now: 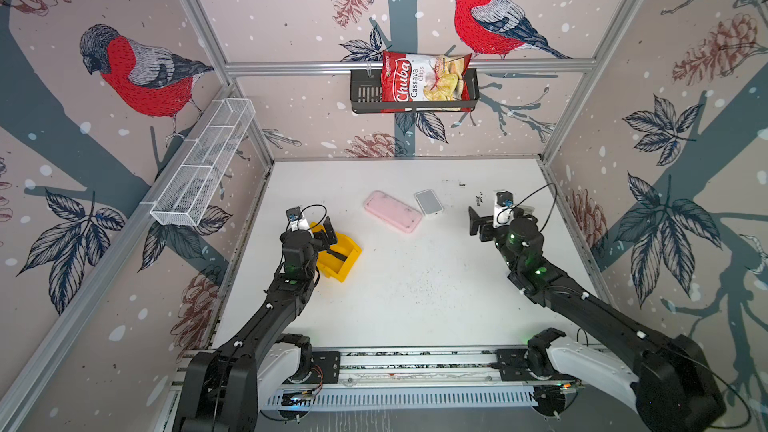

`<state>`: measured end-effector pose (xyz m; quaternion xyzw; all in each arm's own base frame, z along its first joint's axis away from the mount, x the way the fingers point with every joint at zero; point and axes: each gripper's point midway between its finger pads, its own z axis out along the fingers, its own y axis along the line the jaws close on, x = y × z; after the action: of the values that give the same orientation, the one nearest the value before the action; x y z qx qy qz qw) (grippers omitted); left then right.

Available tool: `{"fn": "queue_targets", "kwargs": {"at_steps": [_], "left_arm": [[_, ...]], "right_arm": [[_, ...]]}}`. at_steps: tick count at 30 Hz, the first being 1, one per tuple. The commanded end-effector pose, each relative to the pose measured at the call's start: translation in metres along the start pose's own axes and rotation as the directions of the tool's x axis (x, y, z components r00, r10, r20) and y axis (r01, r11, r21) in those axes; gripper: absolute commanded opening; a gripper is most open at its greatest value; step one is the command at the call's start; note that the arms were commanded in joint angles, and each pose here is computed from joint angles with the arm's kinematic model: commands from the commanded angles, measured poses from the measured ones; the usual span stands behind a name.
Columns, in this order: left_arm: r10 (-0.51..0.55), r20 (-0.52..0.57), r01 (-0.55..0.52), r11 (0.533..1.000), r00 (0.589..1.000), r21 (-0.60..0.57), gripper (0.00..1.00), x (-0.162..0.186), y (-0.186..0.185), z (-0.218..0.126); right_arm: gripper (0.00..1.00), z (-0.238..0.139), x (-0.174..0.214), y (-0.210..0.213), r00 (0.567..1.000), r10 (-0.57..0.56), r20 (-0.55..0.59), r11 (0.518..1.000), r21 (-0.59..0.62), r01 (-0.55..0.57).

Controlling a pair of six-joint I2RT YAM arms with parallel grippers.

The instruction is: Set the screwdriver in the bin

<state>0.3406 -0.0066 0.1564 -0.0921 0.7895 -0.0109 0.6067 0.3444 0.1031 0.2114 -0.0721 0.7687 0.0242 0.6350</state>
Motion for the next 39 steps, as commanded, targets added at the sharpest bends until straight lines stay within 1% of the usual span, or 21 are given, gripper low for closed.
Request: {"fn": "queue_targets", "kwargs": {"at_steps": [1,3,7,12,15,17,18,20,23,24,28,30,33,34,36,39], "left_arm": [[0.133,0.236,-0.131,0.991,0.963,-0.021,1.0,-0.04,0.0,-0.008],[0.167,0.258,-0.166,0.986,0.951,-0.027,1.0,-0.036,0.001,-0.008],[0.195,0.238,-0.19,0.981,0.951,-0.044,1.0,-0.02,0.008,-0.001],[0.22,0.226,-0.212,0.976,0.949,-0.06,1.0,-0.005,0.013,0.005],[0.216,0.222,-0.209,0.976,0.951,-0.055,1.0,-0.004,0.012,0.01],[0.215,0.206,-0.208,0.977,0.955,-0.057,1.0,-0.004,0.012,0.015],[0.217,0.198,-0.209,0.976,0.956,-0.058,1.0,-0.003,0.012,0.017],[0.206,0.192,-0.197,0.978,0.959,-0.064,1.0,-0.003,0.013,0.019],[0.159,0.236,-0.155,0.987,0.959,-0.037,1.0,-0.007,0.011,0.018],[0.166,0.243,-0.164,0.986,0.956,-0.026,1.0,-0.003,0.009,0.019],[0.156,0.264,-0.147,0.988,0.952,-0.053,1.0,0.007,0.016,0.019],[0.163,0.239,-0.156,0.987,0.957,-0.045,1.0,0.011,0.015,0.022],[0.164,0.25,-0.157,0.986,0.954,-0.046,1.0,0.009,0.014,0.023],[0.162,0.233,-0.155,0.987,0.959,-0.05,1.0,0.011,0.015,0.025],[0.163,0.221,-0.151,0.986,0.962,-0.069,1.0,0.01,0.018,0.029],[0.172,0.183,-0.163,0.985,0.968,-0.064,1.0,0.013,0.015,0.04]], "right_arm": [[1.0,0.003,-0.003,-0.036,0.993,0.079,0.092,0.99,0.105,-0.089],[1.0,0.006,0.014,-0.053,0.993,0.09,0.072,0.983,0.155,-0.1],[1.0,0.006,0.044,-0.08,0.994,0.099,0.05,0.962,0.25,-0.109],[1.0,0.003,0.061,-0.103,0.996,0.076,0.041,0.941,0.326,-0.086],[1.0,0.003,0.067,-0.116,0.994,0.091,0.052,0.928,0.357,-0.104],[1.0,0.002,0.064,-0.122,0.99,0.116,0.085,0.923,0.359,-0.139],[1.0,0.005,0.073,-0.124,0.99,0.125,0.071,0.922,0.36,-0.142],[1.0,0.008,0.073,-0.125,0.99,0.124,0.07,0.924,0.355,-0.141],[1.0,0.013,0.07,-0.125,0.988,0.126,0.092,0.935,0.322,-0.15],[1.0,0.015,0.071,-0.125,0.986,0.135,0.099,0.938,0.309,-0.159],[1.0,0.021,0.079,-0.123,0.985,0.144,0.093,0.944,0.285,-0.165],[1.0,0.025,0.085,-0.12,0.987,0.142,0.078,0.95,0.27,-0.158],[1.0,0.029,0.088,-0.12,0.987,0.139,0.079,0.953,0.258,-0.155],[1.0,0.03,0.09,-0.12,0.988,0.144,0.06,0.954,0.258,-0.155],[1.0,0.03,0.089,-0.12,0.987,0.143,0.068,0.954,0.257,-0.156],[1.0,0.03,0.089,-0.119,0.988,0.144,0.063,0.954,0.254,-0.156]]}}
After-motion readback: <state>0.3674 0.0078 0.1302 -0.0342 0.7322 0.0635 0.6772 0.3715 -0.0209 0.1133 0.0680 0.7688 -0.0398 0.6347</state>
